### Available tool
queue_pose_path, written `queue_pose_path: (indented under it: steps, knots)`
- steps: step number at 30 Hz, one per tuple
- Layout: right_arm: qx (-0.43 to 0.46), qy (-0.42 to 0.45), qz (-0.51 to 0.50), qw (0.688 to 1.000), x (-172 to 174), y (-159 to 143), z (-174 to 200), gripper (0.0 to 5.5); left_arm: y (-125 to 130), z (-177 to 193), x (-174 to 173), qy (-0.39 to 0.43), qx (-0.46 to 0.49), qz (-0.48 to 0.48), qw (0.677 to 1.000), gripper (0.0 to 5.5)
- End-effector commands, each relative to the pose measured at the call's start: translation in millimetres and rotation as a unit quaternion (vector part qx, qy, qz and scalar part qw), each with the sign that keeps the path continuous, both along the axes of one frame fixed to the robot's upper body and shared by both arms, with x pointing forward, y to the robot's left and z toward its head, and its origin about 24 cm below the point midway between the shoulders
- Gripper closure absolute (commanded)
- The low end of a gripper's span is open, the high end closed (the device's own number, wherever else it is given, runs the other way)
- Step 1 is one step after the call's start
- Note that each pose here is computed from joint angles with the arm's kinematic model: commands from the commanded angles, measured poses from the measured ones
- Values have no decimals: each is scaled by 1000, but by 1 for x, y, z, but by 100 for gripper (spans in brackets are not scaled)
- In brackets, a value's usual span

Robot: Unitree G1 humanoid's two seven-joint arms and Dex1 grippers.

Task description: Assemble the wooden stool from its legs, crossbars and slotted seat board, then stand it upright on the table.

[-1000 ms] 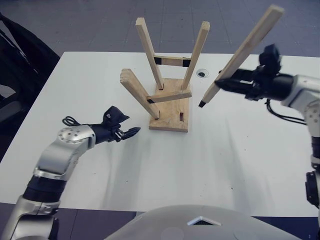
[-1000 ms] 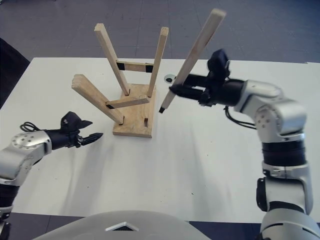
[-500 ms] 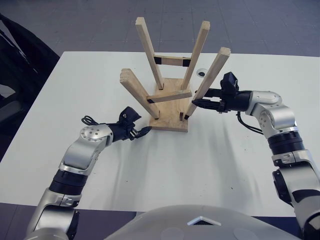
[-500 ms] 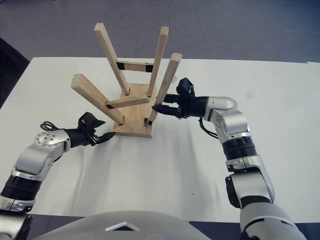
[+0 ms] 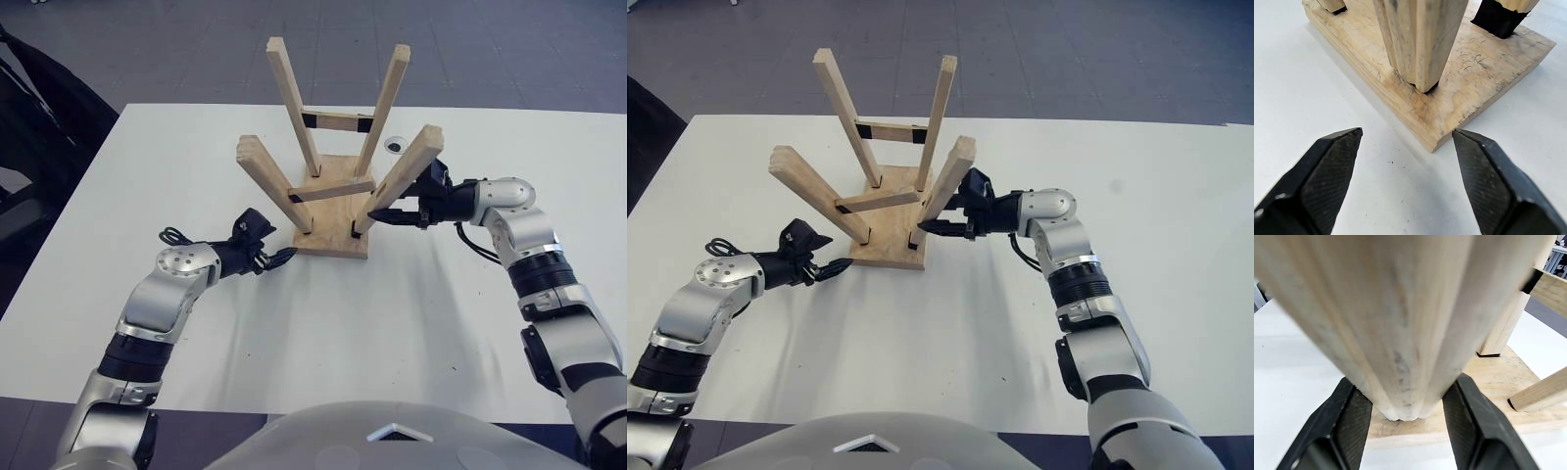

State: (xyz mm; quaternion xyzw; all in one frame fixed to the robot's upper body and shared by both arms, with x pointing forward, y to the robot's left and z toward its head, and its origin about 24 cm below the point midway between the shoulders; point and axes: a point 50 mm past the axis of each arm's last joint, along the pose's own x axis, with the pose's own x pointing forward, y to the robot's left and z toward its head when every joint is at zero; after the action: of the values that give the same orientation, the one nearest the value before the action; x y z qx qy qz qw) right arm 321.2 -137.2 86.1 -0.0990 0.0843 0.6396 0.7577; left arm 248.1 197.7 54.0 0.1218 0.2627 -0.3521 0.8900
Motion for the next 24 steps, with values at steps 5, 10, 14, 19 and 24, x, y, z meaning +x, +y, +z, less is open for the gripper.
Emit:
queue_pose_path:
  steps: [5,10,14,19,24]
  knots:
    - [-158,68,69,983,-27,-27,-42,347,7,1,-3,0,6,13,1000,210]
    - [-140,125,64,980,-28,-33,-30,347,24,7,-8,-7,16,24,1000,210]
    - [-140,101,37,984,-25,-32,-30,347,45,27,11,-60,38,67,995,210]
    - [-102,41,-25,994,-28,-28,-41,347,36,43,23,-97,20,70,993,210]
    - [-104,1,-56,993,-31,-27,-48,347,28,70,35,-153,14,74,985,210]
